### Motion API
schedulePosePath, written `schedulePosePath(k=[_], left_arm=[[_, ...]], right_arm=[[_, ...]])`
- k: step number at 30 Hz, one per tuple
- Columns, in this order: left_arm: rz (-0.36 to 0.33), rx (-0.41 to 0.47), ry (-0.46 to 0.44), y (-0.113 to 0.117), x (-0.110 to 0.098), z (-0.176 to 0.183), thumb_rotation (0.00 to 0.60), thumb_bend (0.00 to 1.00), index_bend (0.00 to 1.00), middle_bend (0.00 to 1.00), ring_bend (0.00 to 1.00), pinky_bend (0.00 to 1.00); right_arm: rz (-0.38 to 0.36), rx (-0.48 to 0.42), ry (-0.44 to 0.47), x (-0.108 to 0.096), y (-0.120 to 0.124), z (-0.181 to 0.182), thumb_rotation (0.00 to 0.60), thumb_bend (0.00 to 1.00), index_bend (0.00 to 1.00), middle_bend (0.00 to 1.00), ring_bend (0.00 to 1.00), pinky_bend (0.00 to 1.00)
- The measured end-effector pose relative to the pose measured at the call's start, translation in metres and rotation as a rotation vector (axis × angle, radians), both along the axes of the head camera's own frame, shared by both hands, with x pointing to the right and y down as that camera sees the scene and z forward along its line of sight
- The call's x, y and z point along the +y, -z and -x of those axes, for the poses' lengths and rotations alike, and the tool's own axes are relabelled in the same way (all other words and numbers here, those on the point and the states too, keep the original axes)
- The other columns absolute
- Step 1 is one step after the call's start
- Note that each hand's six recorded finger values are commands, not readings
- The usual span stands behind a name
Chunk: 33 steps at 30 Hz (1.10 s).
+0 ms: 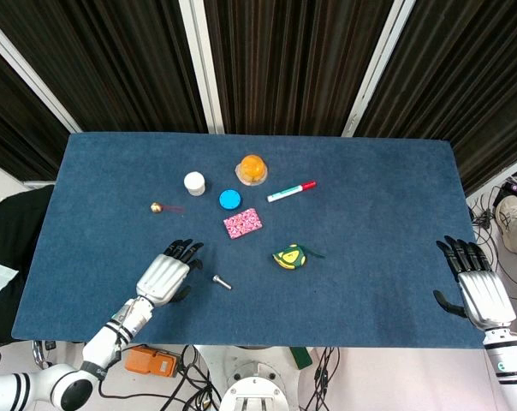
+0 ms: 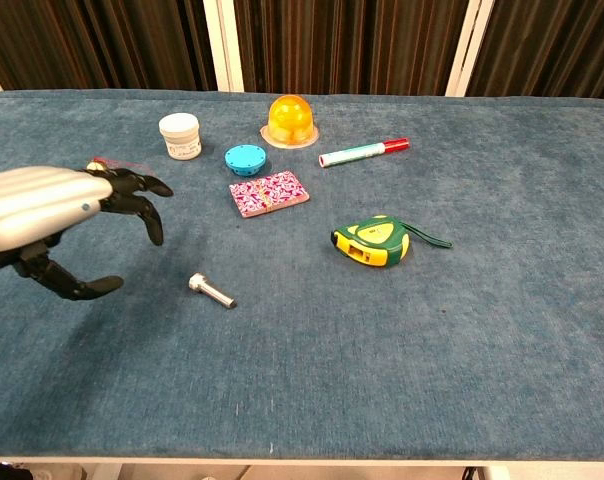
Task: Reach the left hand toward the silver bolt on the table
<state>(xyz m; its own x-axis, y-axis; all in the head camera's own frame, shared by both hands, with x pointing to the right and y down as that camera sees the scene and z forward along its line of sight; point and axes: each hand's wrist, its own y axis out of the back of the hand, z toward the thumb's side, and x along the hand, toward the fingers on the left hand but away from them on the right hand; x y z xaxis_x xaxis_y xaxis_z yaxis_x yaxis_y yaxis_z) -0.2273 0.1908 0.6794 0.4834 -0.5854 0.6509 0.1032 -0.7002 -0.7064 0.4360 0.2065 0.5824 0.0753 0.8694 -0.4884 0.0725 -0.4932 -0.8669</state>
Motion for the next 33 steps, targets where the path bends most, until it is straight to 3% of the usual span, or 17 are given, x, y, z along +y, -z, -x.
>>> schedulePosePath(k=[15,33], left_arm=[[0.053,0.019,-0.088,-0.024,0.010,-0.045,0.600,0.32,0.38,0.07,0.00,0.10],[0.063,0.007,-0.090,-0.040,0.006,-0.054,0.600,0.33,0.48,0.07,0.00,0.10]], right_arm=[[0.004,0.000,0.004,0.000,-0.001,0.000,0.600,0.46,0.04,0.08,0.07,0.08],[0.009,0.002,0.011,0.000,-0.001,0.001,0.600,0.46,0.04,0.08,0.07,0.08]])
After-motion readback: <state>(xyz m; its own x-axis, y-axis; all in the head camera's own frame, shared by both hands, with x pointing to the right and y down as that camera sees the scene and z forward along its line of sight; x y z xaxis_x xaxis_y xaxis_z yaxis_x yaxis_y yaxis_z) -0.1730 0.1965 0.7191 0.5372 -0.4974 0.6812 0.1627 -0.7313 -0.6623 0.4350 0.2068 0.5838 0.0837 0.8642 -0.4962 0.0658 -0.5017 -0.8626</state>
